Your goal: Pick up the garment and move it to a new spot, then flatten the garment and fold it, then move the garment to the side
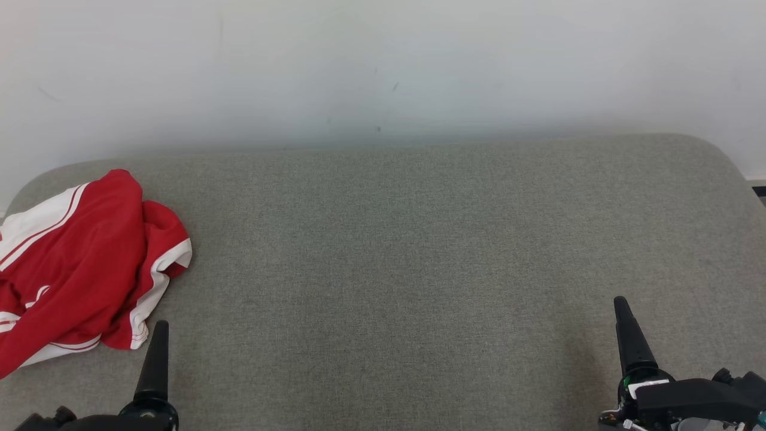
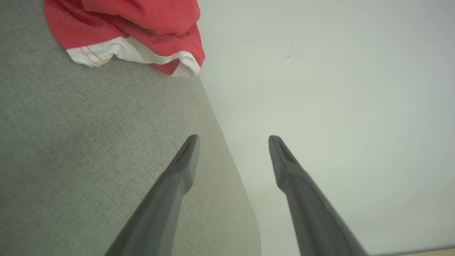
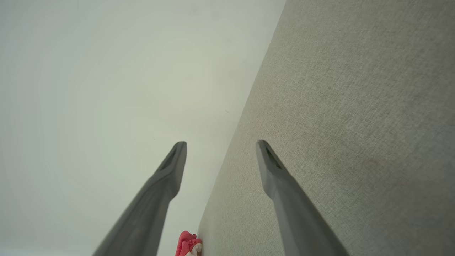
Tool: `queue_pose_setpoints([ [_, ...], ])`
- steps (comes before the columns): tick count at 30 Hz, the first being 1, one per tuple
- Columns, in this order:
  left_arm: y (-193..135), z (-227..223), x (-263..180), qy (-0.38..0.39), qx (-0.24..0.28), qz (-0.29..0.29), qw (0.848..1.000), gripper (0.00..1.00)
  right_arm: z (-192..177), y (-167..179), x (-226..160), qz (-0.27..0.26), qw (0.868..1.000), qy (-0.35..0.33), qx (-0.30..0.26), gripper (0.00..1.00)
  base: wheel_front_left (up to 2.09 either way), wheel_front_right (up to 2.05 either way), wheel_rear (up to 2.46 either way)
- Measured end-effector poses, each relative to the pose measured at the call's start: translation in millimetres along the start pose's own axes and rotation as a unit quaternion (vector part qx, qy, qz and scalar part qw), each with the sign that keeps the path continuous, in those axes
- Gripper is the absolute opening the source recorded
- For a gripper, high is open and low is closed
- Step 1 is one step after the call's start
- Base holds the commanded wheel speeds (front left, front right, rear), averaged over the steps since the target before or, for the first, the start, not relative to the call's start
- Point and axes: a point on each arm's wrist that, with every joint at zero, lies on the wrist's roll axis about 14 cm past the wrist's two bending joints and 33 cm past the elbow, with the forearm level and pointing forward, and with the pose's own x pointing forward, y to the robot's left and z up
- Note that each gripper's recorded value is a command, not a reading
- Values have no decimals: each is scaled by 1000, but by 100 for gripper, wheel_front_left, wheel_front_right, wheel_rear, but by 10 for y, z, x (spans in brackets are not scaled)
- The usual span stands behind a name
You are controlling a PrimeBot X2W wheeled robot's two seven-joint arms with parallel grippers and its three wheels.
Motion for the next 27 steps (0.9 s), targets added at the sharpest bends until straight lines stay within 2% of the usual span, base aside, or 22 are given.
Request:
queue_pose_setpoints([
  [12, -130, 78, 17, -19, 123, -14, 992, 100, -90, 115, 29, 20, 993, 7, -115, 100, 0, 0, 0],
  [27, -208, 97, -12, -31, 285, -27, 958, 100, -233, 179, 41, 41, 969, 19, -244, 100, 0, 0, 0],
])
